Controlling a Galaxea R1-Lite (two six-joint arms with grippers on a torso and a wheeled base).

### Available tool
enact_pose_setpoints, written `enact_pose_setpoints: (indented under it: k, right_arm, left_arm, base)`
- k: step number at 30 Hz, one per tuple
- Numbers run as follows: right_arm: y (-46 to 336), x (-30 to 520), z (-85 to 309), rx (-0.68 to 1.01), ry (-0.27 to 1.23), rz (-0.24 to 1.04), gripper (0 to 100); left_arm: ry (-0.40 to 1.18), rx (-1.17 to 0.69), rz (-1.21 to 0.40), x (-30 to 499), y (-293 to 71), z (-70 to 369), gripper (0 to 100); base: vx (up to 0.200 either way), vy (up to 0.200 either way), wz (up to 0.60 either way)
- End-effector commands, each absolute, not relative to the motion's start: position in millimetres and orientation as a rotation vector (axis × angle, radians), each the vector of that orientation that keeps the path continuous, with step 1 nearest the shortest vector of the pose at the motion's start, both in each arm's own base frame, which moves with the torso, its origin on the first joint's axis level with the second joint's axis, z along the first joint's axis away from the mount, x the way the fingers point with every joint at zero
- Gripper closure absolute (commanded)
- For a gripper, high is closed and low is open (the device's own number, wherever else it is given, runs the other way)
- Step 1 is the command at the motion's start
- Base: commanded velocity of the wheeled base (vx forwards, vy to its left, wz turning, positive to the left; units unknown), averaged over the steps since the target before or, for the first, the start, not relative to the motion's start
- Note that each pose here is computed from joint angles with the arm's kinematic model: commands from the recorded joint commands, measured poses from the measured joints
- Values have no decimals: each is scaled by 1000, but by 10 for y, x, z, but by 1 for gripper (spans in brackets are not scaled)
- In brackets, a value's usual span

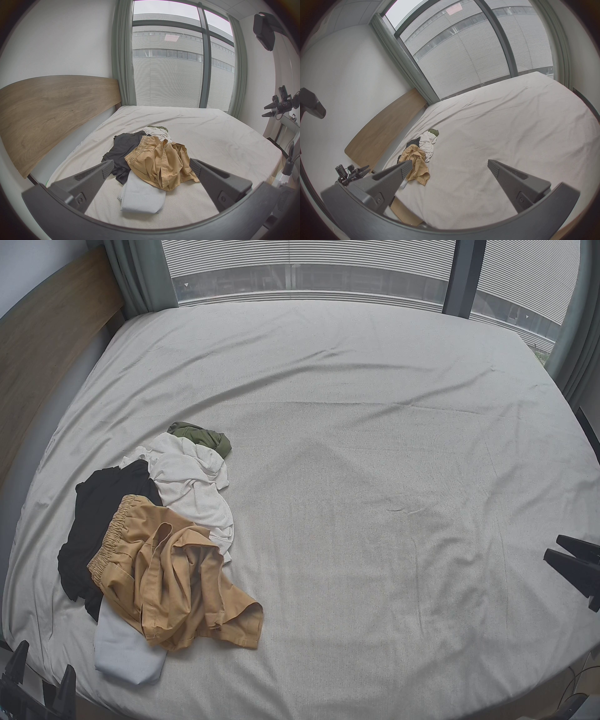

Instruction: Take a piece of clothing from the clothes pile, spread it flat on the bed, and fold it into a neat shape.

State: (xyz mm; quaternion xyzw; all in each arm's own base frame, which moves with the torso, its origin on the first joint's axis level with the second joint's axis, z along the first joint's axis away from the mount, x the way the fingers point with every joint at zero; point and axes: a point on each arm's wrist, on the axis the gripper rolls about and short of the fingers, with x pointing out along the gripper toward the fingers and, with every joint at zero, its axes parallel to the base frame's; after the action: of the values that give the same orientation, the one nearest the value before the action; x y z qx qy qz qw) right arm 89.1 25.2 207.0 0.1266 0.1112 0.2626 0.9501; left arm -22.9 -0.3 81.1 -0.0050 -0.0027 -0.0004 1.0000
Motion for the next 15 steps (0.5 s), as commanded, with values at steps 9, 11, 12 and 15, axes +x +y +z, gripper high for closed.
enact_pose_setpoints:
  k: [9,11,12,15]
  right_arm:
    - [585,1336,2056,242,327,687,0]
    - [656,1411,2050,239,349,708,0]
    - [681,1434,2057,237,354,716,0]
    - [812,1512,2071,235,379,762,0]
  left_arm:
    - [-3,-9,0,-227,-3,760,0]
    - [-3,-9,0,-227,-3,760,0]
    - [-3,-9,0,-227,-3,760,0]
    - [-3,-9,0,-227,-3,760,0]
  base:
    - [0,0,0]
    - [0,0,0]
    - [0,0,0]
    - [0,0,0]
